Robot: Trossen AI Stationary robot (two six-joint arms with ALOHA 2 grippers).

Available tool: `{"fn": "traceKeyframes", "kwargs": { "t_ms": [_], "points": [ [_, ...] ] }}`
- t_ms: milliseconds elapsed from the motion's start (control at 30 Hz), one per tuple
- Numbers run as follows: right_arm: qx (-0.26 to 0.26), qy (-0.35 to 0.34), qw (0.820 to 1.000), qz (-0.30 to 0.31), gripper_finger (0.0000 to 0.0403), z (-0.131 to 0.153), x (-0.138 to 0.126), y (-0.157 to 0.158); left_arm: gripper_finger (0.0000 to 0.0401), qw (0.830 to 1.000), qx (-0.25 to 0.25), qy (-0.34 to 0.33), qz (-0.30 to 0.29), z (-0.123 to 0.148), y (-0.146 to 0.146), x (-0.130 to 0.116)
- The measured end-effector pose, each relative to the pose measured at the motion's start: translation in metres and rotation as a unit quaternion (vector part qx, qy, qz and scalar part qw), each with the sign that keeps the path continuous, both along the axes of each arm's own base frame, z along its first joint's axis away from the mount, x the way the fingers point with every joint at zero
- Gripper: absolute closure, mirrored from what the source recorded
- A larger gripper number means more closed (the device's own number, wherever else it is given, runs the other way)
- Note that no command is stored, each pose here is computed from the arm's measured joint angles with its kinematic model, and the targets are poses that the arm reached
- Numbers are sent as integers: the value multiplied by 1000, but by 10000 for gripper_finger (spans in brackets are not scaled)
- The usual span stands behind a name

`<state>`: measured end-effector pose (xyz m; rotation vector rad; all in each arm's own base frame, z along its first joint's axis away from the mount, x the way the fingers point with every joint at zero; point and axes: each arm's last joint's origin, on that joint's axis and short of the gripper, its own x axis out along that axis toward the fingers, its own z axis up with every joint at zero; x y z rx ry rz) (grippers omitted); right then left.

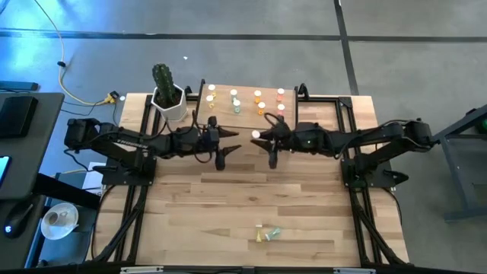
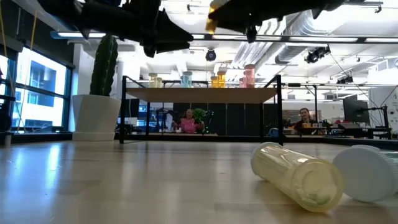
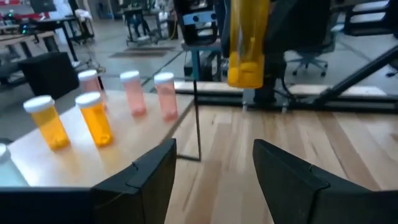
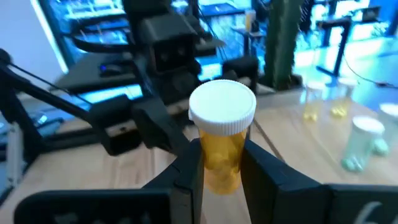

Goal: Pick and place medicine bottles onto shelf by color
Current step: Put the orange pill bottle on the shelf aligned with the other orange pill bottles

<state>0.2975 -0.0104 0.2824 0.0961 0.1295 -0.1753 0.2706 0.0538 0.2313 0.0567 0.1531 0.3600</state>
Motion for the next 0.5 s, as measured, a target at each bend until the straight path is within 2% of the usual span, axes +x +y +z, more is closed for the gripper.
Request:
{"fn": "traceKeyframes", "kwargs": {
  "t_ms": [100,300,500],
  "points": [
    [1,-21,1000,17,334,4,1,-1,198,1000,-2,-14,-19,2,5,-1],
    [2,-18,1000,24,334,2,2,1,198,997,-6,-32,-63,6,6,0],
    [2,-19,999,27,334,0,5,2,198,994,-36,-53,-86,8,3,1]
  ]
}}
